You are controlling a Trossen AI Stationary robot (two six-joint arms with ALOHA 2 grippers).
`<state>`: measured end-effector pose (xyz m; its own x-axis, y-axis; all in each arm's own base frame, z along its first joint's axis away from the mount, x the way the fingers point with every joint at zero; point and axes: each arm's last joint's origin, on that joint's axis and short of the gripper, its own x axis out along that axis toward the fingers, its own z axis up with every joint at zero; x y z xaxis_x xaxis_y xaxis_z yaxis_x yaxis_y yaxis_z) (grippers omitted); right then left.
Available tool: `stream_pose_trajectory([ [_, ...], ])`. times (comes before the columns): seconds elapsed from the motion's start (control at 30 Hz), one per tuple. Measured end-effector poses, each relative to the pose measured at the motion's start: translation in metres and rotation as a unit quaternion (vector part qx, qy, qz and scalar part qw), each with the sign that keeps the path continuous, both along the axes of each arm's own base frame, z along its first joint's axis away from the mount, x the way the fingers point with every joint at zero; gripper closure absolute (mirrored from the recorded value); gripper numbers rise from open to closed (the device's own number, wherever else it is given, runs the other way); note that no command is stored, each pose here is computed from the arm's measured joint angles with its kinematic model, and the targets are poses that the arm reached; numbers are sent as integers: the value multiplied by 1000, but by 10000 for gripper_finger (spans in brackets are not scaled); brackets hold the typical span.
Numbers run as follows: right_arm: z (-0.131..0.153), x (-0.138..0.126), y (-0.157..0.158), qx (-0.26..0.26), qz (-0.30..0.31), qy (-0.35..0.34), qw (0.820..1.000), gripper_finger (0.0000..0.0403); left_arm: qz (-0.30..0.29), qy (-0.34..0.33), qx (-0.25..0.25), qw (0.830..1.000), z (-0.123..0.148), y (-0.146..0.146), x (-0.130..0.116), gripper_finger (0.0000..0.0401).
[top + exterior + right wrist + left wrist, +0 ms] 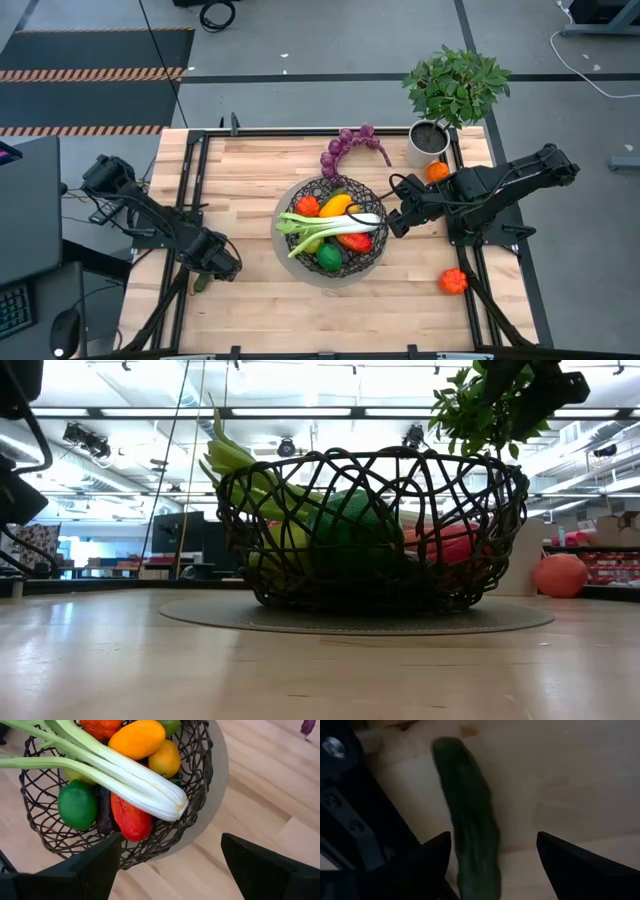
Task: Build produce basket
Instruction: Put the green chili pepper into the black wire basket
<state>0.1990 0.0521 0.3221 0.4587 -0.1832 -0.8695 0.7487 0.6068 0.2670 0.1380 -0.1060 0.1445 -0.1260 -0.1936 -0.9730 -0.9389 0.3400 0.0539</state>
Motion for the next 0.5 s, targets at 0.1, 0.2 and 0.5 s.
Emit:
stream_pose_trajectory([
  [0.1, 0, 0, 0, 6, -9, -2, 1000, 57, 0, 7, 5, 1000, -5, 2, -3, 102],
  [0.2, 0, 0, 0, 10, -15, -3, 1000, 57, -4, 0, 0, 1000, -9, 3, -4, 106],
  [0.5, 0, 0, 0, 12, -23, -5, 1000, 57, -27, -15, -5, 1000, -12, 3, -4, 158],
])
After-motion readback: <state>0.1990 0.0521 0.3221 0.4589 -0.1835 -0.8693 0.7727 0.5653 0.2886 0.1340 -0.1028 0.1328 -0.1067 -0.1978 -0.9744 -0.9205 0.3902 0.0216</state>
